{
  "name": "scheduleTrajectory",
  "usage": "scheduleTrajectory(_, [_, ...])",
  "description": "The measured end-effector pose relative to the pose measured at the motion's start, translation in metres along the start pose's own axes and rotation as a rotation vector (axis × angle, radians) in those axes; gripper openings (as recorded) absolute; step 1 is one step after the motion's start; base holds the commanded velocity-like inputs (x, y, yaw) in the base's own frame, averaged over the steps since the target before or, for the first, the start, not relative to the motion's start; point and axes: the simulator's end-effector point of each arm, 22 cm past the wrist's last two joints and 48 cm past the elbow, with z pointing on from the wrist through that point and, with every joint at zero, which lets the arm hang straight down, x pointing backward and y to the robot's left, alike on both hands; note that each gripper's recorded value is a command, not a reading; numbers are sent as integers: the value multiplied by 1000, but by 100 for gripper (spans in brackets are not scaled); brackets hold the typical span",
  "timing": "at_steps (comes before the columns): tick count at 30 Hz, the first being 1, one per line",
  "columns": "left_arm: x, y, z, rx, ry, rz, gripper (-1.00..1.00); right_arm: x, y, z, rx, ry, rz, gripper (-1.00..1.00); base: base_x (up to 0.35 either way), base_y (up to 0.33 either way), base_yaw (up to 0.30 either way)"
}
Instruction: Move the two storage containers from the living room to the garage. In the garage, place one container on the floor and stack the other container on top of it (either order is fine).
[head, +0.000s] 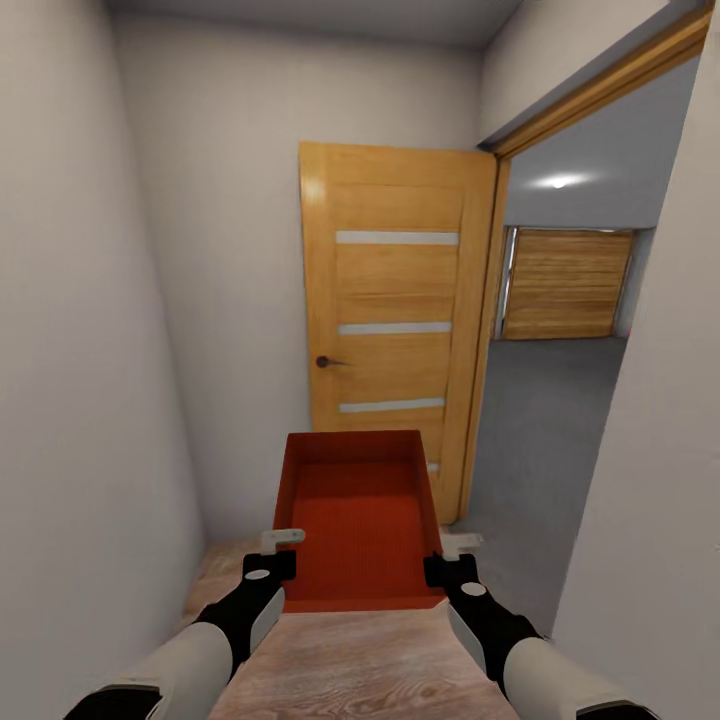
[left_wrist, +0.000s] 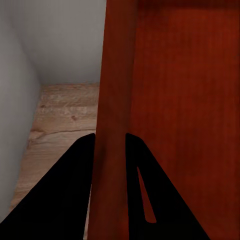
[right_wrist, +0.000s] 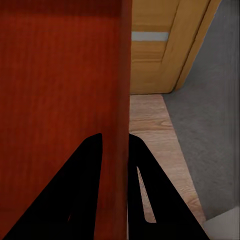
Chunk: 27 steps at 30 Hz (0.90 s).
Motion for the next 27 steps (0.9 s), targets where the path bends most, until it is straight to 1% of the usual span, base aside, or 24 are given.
scheduleTrajectory(27, [0,-1,0,1,0,1,-100,0,0,0,0,0,0,-100,4,3,-255])
